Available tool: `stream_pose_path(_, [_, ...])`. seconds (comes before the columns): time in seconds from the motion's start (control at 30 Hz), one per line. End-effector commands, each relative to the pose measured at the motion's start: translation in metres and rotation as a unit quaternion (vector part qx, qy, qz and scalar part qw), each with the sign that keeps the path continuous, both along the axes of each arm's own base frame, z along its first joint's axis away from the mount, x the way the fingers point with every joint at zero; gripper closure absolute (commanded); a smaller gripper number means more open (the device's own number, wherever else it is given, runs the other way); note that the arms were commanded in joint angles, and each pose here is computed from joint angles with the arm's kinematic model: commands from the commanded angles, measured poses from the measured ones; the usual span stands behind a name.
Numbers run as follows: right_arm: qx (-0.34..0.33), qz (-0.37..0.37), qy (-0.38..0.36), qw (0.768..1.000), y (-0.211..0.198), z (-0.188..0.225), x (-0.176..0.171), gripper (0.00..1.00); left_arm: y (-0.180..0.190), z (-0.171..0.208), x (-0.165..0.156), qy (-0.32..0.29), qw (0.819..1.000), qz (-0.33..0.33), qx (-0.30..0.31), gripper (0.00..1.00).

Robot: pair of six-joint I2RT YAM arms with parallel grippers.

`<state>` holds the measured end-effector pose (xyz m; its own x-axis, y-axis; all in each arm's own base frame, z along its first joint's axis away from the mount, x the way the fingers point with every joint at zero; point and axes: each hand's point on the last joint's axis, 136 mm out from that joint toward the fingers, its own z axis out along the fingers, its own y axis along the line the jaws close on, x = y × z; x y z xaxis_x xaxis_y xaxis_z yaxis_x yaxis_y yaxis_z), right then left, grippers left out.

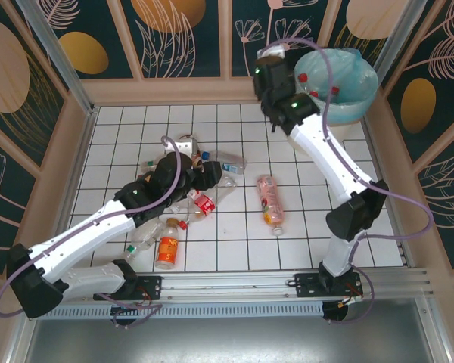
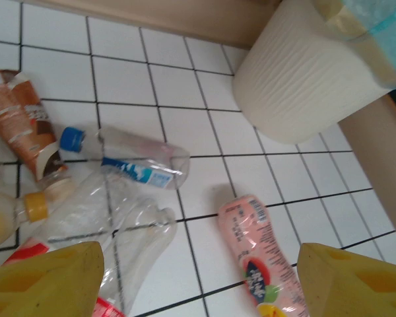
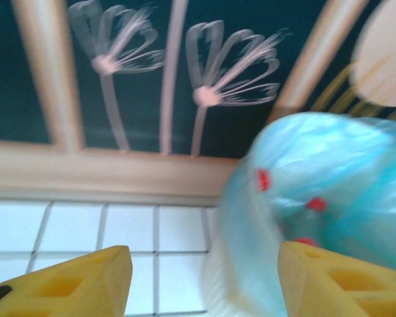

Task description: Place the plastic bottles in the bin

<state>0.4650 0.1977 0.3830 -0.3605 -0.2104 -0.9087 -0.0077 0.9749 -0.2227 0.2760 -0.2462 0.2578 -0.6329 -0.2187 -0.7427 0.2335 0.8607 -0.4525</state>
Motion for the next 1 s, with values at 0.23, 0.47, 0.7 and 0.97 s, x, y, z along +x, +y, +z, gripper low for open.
stream_pose_path(0.23, [-0.034,0.341,0.082,0.936,0.12,-0.103,-0.133,0.48,0.076,-0.056,-0.045,0.075,0.993,0.096,0.01,0.23])
stream_pose_path(0.47, [-0.139,0.562,0.036,0.814,0.174,-0.147,-0.242,0.48,0.124,-0.071,-0.079,0.123,0.979,0.164,-0.005,0.22])
stream_pose_path(0.7, [-0.209,0.647,-0.028,0.733,0.2,-0.187,-0.301,0.46,0.182,-0.046,-0.091,0.101,0.956,0.275,0.008,0.26])
stream_pose_path(0.97, [-0.284,0.677,-0.011,0.679,0.226,-0.244,-0.331,0.45,0.181,-0.057,-0.093,0.114,0.952,0.282,-0.002,0.25])
